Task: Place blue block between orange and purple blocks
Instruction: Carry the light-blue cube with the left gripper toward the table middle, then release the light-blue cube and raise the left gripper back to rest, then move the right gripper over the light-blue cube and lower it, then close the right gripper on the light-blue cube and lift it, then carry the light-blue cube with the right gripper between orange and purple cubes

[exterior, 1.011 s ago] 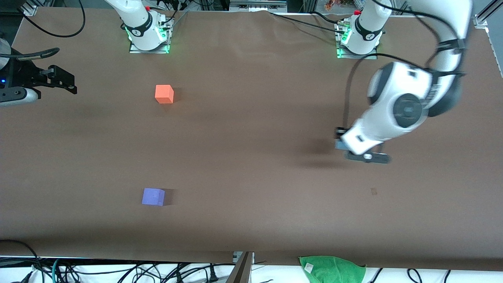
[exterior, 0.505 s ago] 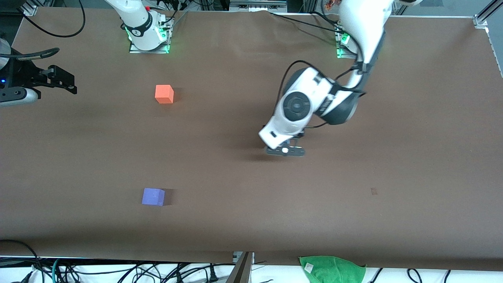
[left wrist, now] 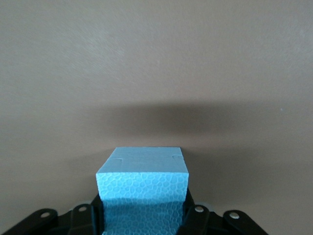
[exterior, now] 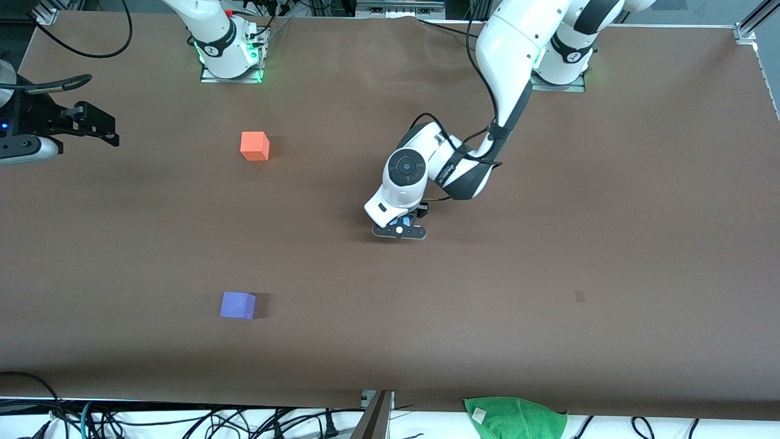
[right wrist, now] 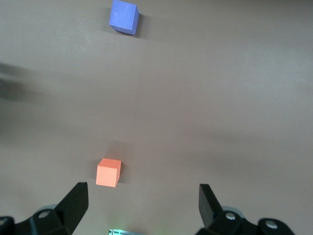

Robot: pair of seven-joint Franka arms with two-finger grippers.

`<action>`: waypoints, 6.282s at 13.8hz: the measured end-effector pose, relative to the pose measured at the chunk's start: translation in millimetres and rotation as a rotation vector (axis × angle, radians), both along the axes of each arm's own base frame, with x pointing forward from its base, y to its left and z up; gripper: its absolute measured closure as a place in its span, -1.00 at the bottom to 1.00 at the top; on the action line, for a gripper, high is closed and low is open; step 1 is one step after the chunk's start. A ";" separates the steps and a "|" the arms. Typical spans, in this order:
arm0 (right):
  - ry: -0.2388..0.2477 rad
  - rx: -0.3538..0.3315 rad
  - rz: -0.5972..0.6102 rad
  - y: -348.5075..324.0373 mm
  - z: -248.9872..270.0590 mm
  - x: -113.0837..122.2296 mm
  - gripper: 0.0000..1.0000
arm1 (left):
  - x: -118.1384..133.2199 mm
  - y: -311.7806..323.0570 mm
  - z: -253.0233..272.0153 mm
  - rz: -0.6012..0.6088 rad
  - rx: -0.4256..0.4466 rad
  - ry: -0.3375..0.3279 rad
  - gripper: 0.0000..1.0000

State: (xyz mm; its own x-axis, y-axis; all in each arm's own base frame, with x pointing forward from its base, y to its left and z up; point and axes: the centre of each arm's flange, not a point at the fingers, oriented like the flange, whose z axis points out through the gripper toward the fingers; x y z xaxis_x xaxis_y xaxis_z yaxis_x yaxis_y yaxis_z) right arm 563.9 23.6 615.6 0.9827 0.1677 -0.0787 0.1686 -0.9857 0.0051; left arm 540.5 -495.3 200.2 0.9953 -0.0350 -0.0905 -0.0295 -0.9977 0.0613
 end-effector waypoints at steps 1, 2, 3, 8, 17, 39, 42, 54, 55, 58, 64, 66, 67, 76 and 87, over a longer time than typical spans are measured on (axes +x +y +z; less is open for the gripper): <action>0.000 0.000 0.000 0.0 0.1 0.0 -1.00 | 0.3 -1.8 2.2 0.000 -0.002 -0.005 -0.14; -0.001 0.000 0.000 0.0 0.0 0.1 -1.00 | -0.2 -2.8 2.4 -0.001 -0.003 -0.005 -0.14; -0.001 0.000 0.000 0.0 0.1 0.1 -1.00 | -0.9 -3.4 1.9 0.000 -0.002 -0.004 -0.28; -0.001 0.000 0.000 -0.3 0.1 0.1 -1.00 | 5.4 -8.4 20.4 0.014 -0.020 -0.026 -1.00; 0.030 0.001 0.000 0.2 -28.3 16.3 -1.00 | 48.3 136.9 268.0 0.059 0.034 0.036 -1.00; -0.024 -0.027 0.025 277.4 -126.9 7.5 -1.00 | 14.5 487.0 397.0 0.034 0.085 -0.023 -1.00; -0.061 -0.018 -0.018 352.9 -163.1 -14.3 -1.00 | 14.1 483.5 391.4 0.027 0.086 -0.014 -1.00; -0.172 0.108 -0.264 476.7 -316.2 -40.2 -1.00 | 12.0 463.8 393.8 -0.008 0.085 -0.019 -1.00; -0.175 0.117 -0.279 483.3 -325.3 -44.0 -1.00 | 12.0 464.2 393.8 -0.007 0.085 -0.018 -1.00; -0.182 0.136 -0.289 495.1 -352.2 -50.8 -1.00 | 12.0 465.2 393.8 -0.006 0.085 -0.018 -1.00; -0.206 0.143 -0.281 496.2 -387.7 -49.2 -1.00 | 12.0 465.3 393.7 -0.005 0.085 -0.018 -1.00; -0.207 0.134 -0.275 495.9 -393.3 -49.9 -1.00 | 12.0 465.3 393.7 -0.005 0.085 -0.018 -1.00; -0.207 0.134 -0.274 496.1 -395.4 -50.3 -1.00 | 12.0 465.3 393.7 -0.005 0.085 -0.018 -1.00; -0.241 0.125 -0.236 495.6 -419.1 -50.3 -0.88 | 12.0 466.6 393.7 -0.003 0.085 -0.018 -1.00; -0.306 0.089 -0.241 472.9 -357.2 -16.1 -0.14 | 12.1 466.9 393.7 -0.003 0.085 -0.018 -1.00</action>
